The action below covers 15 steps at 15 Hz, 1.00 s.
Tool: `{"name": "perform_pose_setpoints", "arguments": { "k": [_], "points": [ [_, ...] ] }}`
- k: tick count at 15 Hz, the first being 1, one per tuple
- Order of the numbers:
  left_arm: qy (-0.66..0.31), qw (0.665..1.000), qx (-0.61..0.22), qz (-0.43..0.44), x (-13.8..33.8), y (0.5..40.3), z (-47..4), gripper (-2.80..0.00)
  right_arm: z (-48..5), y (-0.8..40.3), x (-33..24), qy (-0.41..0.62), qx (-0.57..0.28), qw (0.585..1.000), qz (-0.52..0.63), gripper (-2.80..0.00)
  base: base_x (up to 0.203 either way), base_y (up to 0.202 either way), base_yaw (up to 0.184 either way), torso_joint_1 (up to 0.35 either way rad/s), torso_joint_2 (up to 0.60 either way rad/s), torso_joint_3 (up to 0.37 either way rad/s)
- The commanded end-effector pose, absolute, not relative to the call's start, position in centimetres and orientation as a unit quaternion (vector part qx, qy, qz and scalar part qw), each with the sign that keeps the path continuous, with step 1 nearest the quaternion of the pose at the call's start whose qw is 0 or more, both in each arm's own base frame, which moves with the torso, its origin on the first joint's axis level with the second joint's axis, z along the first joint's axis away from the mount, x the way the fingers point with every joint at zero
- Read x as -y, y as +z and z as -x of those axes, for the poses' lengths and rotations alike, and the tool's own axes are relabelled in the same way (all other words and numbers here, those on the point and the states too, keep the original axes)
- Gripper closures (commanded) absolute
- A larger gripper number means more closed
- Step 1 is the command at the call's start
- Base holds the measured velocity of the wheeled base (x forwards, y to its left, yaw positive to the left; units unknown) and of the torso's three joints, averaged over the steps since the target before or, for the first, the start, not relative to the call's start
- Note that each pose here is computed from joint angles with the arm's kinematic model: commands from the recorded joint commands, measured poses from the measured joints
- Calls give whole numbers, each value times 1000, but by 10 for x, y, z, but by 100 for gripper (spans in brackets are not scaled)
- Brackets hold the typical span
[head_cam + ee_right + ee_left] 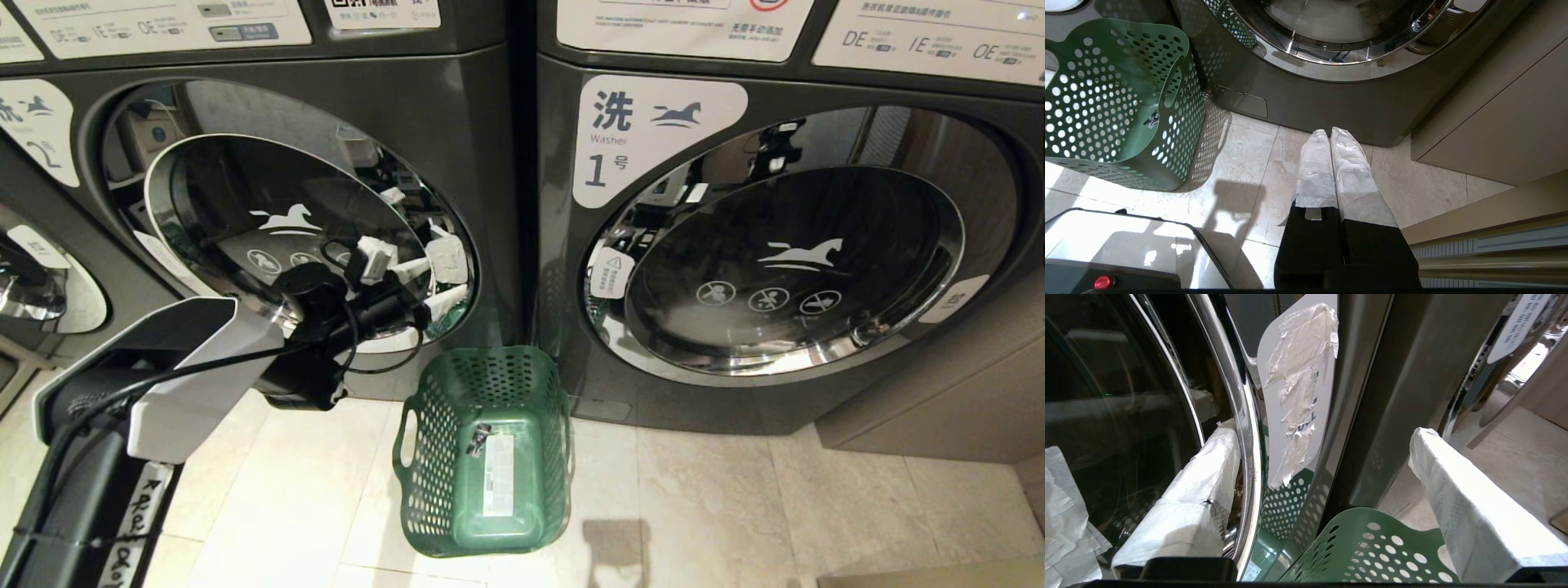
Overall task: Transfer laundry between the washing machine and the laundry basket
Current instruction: Open the lid of the washing machine
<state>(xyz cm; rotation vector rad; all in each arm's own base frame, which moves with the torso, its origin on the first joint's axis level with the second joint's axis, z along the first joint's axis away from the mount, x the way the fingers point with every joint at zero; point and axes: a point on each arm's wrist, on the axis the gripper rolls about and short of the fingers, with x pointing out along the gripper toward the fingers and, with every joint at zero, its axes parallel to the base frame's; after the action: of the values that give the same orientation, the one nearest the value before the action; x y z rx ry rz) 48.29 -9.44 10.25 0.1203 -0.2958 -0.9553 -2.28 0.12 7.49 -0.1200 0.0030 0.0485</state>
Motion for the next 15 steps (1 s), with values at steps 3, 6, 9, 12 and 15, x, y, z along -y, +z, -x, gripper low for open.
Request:
{"name": "perform_pose_setpoints", "arguments": {
  "k": [3, 6, 9, 12, 15],
  "points": [
    [-493, 855, 147, -61, 97, 102, -480, -280, 23, 75, -1, 25, -2, 998, 60, 0, 0, 0, 0, 0, 0, 0],
    [-515, 842, 146, -63, 101, 102, -478, -280, 23, 75, -1, 25, -2, 998, 60, 0, 0, 0, 0, 0, 0, 0],
    [-550, 819, 150, -69, 110, 98, -476, -280, 23, 75, -1, 25, -2, 998, 60, 0, 0, 0, 0, 0, 0, 0],
    [-574, 801, 153, -73, 116, 95, -473, -280, 23, 75, -1, 25, -2, 998, 60, 0, 0, 0, 0, 0, 0, 0],
    [-590, 790, 150, -75, 116, 92, -471, -280, 23, 75, -1, 25, -2, 998, 60, 0, 0, 0, 0, 0, 0, 0]
  ]
}}
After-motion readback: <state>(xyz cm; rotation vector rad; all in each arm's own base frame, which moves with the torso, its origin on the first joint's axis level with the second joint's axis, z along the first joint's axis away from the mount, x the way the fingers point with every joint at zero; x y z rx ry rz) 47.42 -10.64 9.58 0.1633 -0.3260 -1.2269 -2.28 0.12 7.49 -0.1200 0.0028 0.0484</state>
